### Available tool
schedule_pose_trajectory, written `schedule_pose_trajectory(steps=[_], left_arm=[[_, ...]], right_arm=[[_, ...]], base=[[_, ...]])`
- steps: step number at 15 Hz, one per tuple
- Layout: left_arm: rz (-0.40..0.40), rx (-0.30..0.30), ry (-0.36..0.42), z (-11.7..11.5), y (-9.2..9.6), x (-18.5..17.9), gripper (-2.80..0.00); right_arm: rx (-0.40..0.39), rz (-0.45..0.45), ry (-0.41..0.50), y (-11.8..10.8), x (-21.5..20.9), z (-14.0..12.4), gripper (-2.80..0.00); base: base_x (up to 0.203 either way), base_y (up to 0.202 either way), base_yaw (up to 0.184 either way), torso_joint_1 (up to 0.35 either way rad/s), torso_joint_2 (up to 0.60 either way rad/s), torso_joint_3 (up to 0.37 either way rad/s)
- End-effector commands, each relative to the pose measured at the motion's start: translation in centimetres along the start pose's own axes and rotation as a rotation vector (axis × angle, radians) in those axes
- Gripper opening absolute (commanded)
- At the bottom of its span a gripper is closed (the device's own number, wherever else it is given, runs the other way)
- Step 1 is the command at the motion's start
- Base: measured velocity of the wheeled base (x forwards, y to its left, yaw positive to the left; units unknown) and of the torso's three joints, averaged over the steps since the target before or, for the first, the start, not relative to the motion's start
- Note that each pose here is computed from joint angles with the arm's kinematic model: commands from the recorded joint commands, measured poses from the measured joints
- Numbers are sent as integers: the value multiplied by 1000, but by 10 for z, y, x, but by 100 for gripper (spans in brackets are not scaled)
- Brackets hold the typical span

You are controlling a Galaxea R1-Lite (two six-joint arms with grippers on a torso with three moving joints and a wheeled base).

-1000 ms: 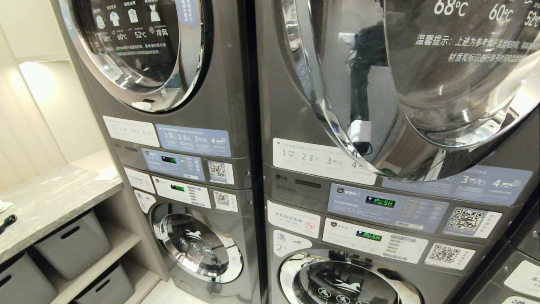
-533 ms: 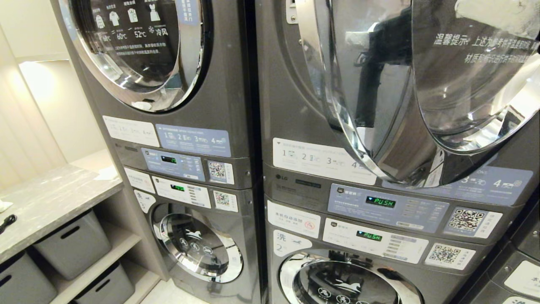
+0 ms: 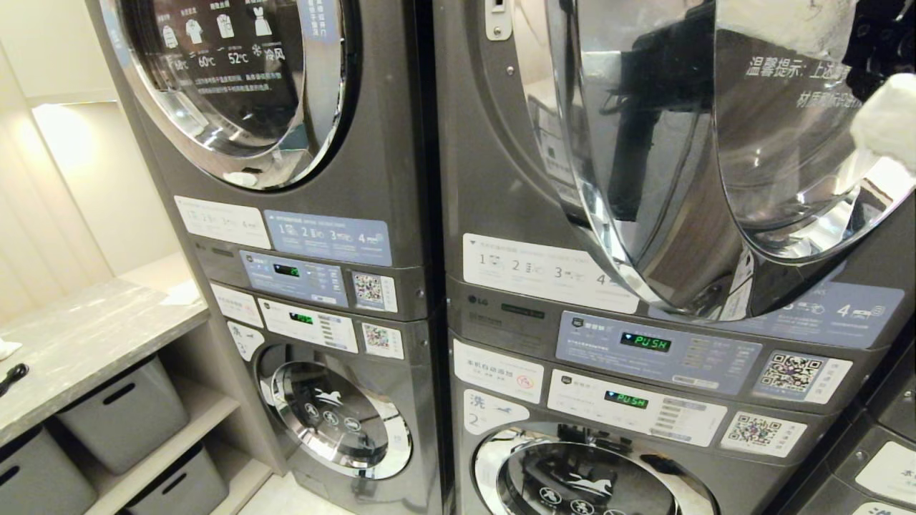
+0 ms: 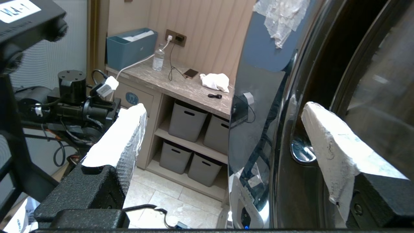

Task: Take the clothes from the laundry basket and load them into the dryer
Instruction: Open the dryer

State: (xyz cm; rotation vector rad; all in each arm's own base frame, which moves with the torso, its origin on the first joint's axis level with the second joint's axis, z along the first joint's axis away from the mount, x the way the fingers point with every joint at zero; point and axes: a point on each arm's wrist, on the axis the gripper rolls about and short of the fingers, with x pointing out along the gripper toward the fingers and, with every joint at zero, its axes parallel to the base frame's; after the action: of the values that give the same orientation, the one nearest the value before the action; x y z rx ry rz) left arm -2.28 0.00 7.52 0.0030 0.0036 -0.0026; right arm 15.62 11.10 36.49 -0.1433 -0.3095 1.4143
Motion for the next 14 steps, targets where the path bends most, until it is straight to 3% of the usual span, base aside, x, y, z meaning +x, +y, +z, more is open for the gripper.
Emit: schedule_pose_trajectory(steps=[1, 8, 11, 14], left_arm=[[-1, 0, -4, 0, 0, 0, -280], [1, 0, -4, 0, 0, 0, -280], [-1, 0, -4, 0, 0, 0, -280], [-1, 0, -4, 0, 0, 0, -280]], right_arm=[[9, 8, 6, -4, 4, -4, 0], [24, 55, -4, 1, 10, -3, 0], [26, 111, -25, 10, 4, 7, 0], [22, 113, -37, 26, -11, 17, 0]], base=[[0, 0, 0, 0, 0, 0], [0, 0, 0, 0, 0, 0], [0, 0, 0, 0, 0, 0], [0, 0, 0, 0, 0, 0]])
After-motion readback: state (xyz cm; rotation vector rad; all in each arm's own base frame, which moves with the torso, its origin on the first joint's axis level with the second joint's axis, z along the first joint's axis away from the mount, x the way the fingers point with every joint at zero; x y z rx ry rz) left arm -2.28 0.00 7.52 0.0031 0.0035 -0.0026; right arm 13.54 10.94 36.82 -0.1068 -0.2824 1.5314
